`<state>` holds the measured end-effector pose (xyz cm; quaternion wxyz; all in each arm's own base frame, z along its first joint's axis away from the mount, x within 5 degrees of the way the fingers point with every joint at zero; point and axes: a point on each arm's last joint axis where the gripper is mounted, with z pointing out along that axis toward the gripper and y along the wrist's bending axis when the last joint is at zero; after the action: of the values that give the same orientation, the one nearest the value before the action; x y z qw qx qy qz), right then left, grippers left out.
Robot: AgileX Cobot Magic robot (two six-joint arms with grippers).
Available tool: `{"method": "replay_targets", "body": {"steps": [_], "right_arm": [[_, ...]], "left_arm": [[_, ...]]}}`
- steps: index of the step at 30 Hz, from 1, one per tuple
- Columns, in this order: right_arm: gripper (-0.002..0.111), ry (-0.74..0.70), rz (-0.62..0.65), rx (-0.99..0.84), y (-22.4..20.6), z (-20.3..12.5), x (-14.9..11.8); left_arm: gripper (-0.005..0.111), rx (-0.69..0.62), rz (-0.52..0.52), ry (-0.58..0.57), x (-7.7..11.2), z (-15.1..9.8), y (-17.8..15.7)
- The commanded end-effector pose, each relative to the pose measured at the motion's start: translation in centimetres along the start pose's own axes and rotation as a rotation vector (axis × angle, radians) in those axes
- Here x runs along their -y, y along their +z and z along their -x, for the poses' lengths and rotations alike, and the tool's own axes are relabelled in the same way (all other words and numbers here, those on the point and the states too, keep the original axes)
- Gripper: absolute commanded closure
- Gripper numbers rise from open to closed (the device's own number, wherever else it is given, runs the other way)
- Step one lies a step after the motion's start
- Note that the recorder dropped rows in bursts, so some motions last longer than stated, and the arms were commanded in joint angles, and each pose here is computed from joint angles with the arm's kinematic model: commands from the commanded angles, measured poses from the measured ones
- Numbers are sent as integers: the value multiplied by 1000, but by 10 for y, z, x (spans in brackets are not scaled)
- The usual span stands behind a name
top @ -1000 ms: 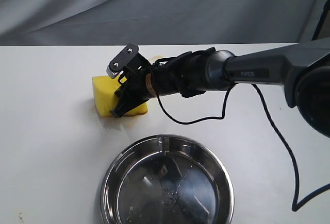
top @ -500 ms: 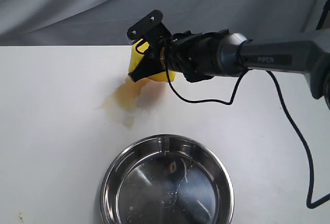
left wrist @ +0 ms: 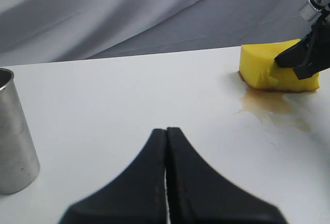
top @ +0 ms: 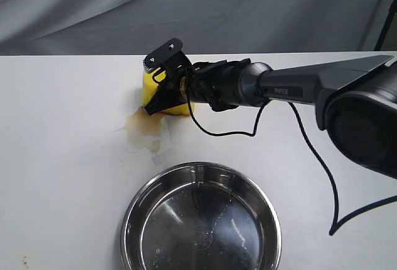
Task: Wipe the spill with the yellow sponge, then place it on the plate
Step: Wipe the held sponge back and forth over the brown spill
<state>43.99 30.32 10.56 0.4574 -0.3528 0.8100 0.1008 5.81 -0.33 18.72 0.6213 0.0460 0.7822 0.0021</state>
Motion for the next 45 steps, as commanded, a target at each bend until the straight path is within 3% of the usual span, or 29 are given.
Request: {"method": "replay_targets", "body": {"steps": [1, 12, 16, 22, 31, 36, 45], "right_arm": [[107, 16, 45, -18, 4, -9, -4], [107, -9, 79, 143, -46, 59, 2], [107, -55, 86, 165, -55, 69, 3], [107, -47, 92, 143, -47, 60, 1], [107, -37, 83, 42, -14, 18, -4], [107, -34, 122, -4, 0, -3, -11], [107, 1, 261, -5, -1, -5, -23]], "left_arm": [[107, 3, -7, -8, 1, -1, 0], [107, 3, -7, -8, 1, -1, 0], [107, 3, -7, -8, 1, -1, 0], [107, 3, -7, -8, 1, -1, 0], [107, 3, -7, -8, 1, -1, 0], [107, 3, -7, -8, 1, -1, 0], [107, 3, -7, -8, 1, -1, 0]]}}
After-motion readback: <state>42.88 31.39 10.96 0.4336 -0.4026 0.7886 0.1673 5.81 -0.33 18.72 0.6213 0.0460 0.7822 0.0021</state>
